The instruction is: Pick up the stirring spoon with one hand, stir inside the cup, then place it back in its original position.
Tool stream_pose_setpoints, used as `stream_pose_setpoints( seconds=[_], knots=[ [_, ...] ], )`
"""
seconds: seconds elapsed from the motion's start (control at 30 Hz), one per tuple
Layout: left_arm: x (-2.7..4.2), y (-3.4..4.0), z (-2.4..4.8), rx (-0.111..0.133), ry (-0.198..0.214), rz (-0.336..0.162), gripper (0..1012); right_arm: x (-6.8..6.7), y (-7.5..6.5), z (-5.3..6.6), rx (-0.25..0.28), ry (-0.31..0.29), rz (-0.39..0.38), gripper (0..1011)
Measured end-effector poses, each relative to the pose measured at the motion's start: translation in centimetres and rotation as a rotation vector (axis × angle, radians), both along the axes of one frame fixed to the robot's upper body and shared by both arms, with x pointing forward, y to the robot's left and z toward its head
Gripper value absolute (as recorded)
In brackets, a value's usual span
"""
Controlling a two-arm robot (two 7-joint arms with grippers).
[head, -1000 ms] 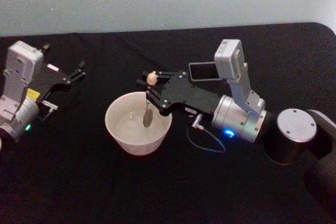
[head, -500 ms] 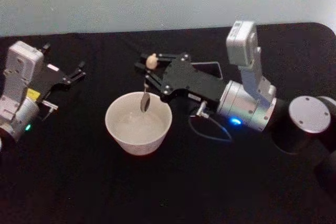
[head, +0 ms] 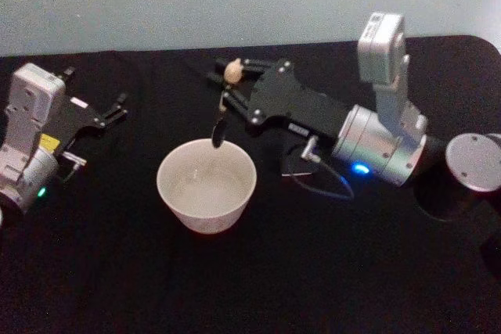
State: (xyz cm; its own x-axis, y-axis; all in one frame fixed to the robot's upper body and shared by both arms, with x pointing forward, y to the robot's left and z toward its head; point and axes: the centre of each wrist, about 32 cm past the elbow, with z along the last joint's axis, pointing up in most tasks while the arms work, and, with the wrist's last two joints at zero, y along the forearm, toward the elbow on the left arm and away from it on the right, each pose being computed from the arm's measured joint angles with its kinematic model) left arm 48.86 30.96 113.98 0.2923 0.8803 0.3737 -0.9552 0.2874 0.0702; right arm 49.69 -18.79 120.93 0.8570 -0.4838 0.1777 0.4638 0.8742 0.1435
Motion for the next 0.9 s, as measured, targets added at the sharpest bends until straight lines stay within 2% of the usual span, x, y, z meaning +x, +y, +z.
stream_pose_setpoints(
  seconds=[0.23, 0.47, 0.7, 0.9],
  knots=[
    [0.0, 0.0, 0.0, 0.0, 0.0, 0.0, 1001, 0.2, -1.3, 1.7, 0.016, -0.038, -0.057, 168],
    [0.0, 0.0, 0.0, 0.0, 0.0, 0.0, 1001, 0.1, -2.9, 2.7, 0.028, -0.064, -0.118, 168],
    [0.0, 0.0, 0.0, 0.0, 0.0, 0.0, 1001, 0.1, -4.4, 3.0, 0.024, -0.078, -0.184, 168],
    [0.0, 0.0, 0.0, 0.0, 0.0, 0.0, 1001, 0.0, -5.5, 2.7, 0.008, -0.072, -0.248, 168]
  ],
)
